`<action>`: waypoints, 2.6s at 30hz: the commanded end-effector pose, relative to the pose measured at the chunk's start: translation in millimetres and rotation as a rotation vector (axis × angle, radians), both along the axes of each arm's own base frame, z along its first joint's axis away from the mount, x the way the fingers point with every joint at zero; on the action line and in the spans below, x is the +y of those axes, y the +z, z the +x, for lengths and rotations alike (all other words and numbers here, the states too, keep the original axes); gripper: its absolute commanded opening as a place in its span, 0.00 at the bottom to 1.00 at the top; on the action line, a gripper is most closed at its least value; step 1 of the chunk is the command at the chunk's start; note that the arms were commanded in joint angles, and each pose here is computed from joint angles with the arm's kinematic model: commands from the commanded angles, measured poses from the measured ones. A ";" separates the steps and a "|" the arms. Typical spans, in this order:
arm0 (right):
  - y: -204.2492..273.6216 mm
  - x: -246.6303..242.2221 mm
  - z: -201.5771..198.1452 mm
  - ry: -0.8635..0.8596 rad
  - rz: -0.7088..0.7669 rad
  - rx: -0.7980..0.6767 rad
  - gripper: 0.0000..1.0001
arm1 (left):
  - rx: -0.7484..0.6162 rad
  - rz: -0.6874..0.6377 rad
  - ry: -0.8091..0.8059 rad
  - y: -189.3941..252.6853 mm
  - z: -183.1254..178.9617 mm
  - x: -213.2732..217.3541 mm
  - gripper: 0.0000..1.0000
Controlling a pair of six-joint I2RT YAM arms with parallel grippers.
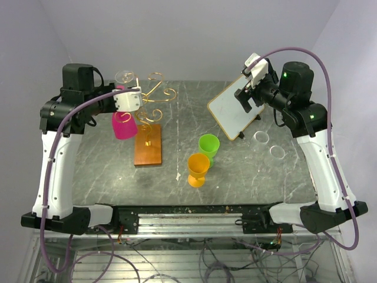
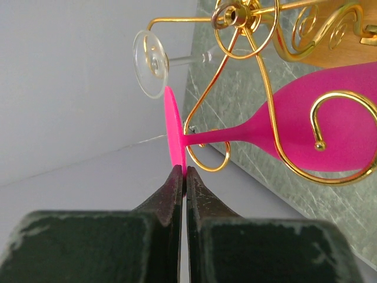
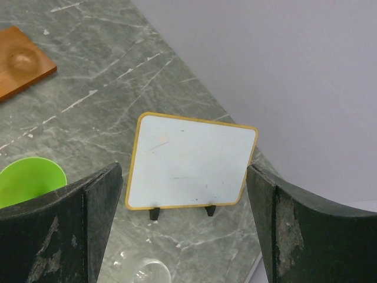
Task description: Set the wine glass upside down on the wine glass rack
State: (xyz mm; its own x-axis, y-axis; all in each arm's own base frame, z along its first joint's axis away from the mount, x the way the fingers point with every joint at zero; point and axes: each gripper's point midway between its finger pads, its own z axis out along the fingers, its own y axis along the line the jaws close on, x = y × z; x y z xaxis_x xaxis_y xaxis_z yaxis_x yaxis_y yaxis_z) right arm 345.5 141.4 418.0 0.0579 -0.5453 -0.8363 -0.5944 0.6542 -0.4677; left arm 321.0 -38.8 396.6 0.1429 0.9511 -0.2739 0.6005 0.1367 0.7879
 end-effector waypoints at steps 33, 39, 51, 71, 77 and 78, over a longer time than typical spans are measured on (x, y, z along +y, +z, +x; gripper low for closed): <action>-0.1 -4.1 -10.9 0.015 -0.005 -0.001 0.87 | -0.111 0.053 0.137 3.6 38.3 12.0 0.07; -1.0 -4.2 -11.4 0.016 -0.007 0.001 0.87 | -0.108 0.091 0.175 3.7 34.2 22.0 0.07; -1.3 -5.6 -12.2 0.015 -0.011 0.001 0.87 | -0.064 0.129 0.175 -3.2 25.6 26.4 0.07; 2.2 -7.1 -16.7 0.018 -0.009 -0.007 0.88 | -0.060 0.218 0.138 -10.0 34.4 26.7 0.07; 2.4 -6.4 -17.9 0.023 -0.008 -0.006 0.88 | -0.053 0.249 0.101 -10.5 31.2 25.0 0.07; 3.0 -6.7 -18.0 0.023 -0.007 -0.008 0.88 | -0.053 0.250 0.101 -10.1 31.0 25.2 0.07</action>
State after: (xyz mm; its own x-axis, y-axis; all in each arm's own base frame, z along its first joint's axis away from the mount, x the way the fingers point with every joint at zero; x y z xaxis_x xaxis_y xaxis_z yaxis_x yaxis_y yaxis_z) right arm 332.0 137.6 418.9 0.0696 -0.5495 -0.8326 -0.6084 0.6381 -0.4719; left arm 355.6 -16.1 386.4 0.0455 0.9968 -0.0651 0.5436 0.0300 0.8388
